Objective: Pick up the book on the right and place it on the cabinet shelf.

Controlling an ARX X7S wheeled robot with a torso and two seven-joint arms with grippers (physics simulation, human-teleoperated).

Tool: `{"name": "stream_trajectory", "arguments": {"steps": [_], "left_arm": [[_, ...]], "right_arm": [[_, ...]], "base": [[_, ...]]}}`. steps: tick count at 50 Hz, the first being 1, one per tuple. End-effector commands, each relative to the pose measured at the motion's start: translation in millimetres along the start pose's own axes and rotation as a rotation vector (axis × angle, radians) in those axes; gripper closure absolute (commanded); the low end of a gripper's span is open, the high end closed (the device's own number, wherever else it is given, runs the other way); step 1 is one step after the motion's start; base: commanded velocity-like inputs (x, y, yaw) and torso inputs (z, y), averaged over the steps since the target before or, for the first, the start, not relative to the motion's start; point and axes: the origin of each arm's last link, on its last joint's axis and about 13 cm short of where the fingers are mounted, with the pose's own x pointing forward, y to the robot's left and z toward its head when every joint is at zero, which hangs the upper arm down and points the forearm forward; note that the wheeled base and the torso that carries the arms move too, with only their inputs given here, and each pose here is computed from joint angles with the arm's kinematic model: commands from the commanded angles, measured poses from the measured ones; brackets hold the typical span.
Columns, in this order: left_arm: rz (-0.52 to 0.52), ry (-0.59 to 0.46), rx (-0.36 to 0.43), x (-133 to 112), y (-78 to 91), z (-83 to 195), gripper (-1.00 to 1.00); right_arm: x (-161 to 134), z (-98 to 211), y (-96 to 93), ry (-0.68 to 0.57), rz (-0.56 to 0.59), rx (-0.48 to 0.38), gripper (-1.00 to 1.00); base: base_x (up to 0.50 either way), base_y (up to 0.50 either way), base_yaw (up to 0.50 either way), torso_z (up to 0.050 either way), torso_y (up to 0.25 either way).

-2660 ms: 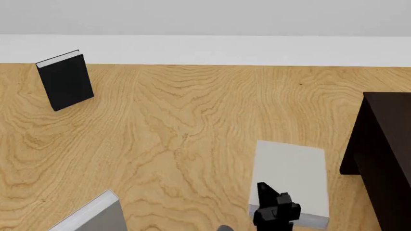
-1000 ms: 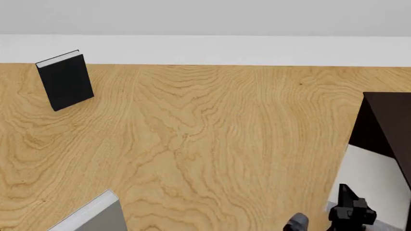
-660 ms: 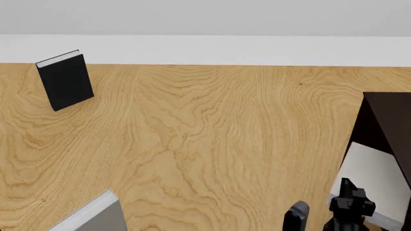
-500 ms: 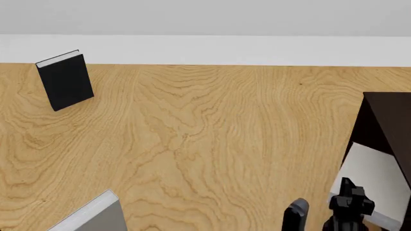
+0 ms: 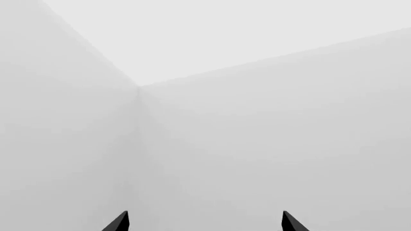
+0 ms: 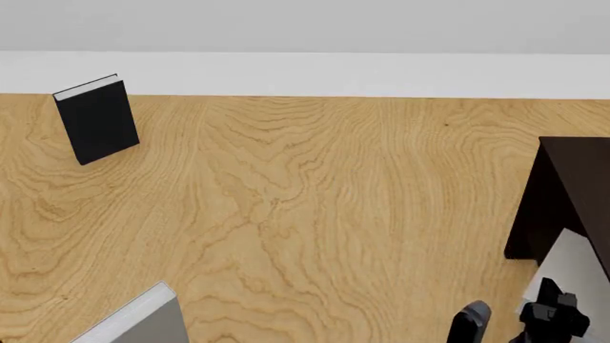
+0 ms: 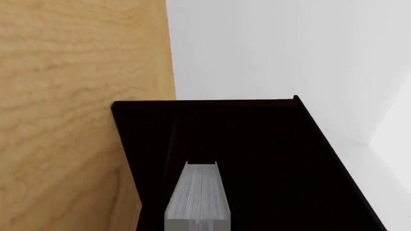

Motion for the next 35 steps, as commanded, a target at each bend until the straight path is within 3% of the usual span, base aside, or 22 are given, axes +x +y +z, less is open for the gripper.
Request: {"name": "stream_trajectory", "arguments": {"steps": [1, 12, 13, 35], "left_arm": [[-0.002, 0.001, 0.001, 0, -0.3, 0, -1.00], [-0.002, 0.000, 0.003, 0, -0.4, 0, -1.00], [-0.002, 0.000, 0.004, 0, -0.4, 0, -1.00], [-0.002, -0.005, 0.001, 0, -0.2, 0, -1.00]], "right_arm": [[4, -13, -5.7, 0.100, -0.018, -0.028, 1.00], [6, -7, -7.7, 0.117, -0.014, -0.017, 1.00], [7, -4, -8.8, 0.123, -0.011, -0.016, -1.00], [7, 8, -15.5, 0.101, -0.006, 0.022, -1.00]], "base": [[0.00, 0.00, 0.00, 0.000, 0.000], [0.00, 0.00, 0.00, 0.000, 0.001], [0.00, 0.00, 0.00, 0.000, 0.000], [0.01, 0.00, 0.00, 0.000, 0.000]]}}
